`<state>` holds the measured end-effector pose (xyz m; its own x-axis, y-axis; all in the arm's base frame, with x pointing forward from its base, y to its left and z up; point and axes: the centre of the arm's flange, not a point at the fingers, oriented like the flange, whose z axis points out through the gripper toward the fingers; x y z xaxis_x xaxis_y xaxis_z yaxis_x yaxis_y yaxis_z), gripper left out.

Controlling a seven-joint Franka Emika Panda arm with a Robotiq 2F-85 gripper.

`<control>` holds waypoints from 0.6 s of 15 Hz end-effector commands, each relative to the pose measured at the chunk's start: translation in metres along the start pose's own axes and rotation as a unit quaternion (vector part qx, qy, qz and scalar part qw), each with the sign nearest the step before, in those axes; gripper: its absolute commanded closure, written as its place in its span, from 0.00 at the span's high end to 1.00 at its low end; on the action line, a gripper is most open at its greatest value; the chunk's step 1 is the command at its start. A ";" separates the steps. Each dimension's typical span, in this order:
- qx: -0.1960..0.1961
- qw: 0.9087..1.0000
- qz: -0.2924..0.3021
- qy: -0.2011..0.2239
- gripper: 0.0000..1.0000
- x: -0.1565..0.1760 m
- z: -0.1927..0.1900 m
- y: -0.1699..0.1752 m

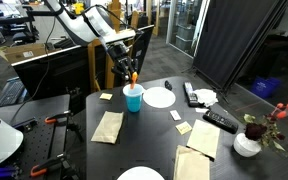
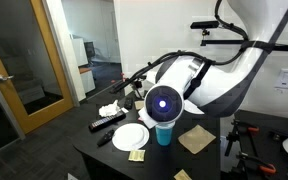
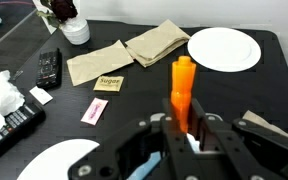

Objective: Place the orange marker in the blue cup

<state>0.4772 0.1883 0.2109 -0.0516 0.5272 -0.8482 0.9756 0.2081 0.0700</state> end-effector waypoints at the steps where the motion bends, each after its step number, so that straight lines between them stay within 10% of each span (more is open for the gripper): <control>1: 0.000 1.000 0.010 -0.020 0.05 0.007 0.003 0.001; 9: 0.006 0.999 0.001 -0.039 0.05 0.024 0.011 0.004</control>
<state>0.4767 0.1870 0.1902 -0.0675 0.4989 -0.8640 0.9777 0.2057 0.0424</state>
